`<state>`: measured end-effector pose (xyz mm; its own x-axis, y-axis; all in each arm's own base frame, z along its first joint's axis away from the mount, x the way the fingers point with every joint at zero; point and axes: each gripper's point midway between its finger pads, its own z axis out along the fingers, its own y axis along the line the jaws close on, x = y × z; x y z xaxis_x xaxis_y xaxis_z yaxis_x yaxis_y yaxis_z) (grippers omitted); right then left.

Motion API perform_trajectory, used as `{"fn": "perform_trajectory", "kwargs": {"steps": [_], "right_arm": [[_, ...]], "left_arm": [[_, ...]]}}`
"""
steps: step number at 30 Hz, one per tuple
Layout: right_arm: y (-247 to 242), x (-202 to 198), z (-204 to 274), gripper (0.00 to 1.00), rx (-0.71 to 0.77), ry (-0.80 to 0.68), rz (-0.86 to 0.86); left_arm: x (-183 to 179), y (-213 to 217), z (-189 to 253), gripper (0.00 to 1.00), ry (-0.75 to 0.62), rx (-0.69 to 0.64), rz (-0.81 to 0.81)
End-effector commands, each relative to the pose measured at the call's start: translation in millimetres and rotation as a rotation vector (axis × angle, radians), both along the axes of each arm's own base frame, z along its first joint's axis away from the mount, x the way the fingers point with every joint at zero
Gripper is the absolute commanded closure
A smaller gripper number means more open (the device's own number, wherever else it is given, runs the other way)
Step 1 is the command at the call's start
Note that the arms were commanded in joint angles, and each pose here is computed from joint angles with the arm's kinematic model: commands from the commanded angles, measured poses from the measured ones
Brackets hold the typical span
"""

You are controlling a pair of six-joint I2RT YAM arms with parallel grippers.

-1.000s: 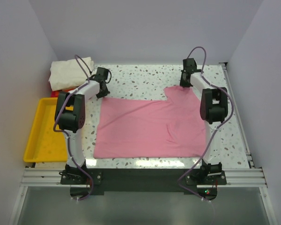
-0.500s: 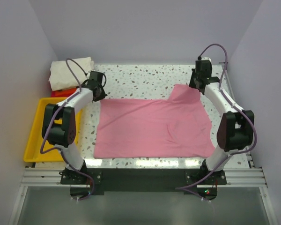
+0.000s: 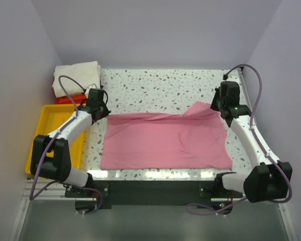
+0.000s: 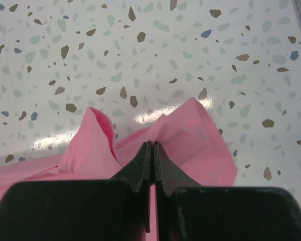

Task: Fold and stack the t-shirts
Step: Fold the tshirt

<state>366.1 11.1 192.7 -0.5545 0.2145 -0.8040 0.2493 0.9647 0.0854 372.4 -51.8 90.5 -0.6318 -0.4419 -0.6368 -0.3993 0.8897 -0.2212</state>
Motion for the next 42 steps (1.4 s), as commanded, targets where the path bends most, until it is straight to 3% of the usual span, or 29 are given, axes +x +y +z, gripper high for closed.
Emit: {"fn": "perform_trajectory", "kwargs": {"steps": [1,24,38,42], "right_arm": [[-2,-23,8,1.0,0.02,-0.018,-0.017],[-12,-123,-14,1.0,0.047,0.079,-0.05],[17,-174,-72,1.0,0.21,0.314,-0.02],[16,-183,-76,0.99,0.191,0.352,-0.054]], "left_arm": [[-3,-2,24,1.0,-0.102,-0.033,0.019],[-69,4,7,1.0,-0.095,-0.068,0.033],[-97,6,-32,1.0,-0.011,-0.082,0.05],[-103,9,-43,1.0,0.027,-0.075,0.075]]}}
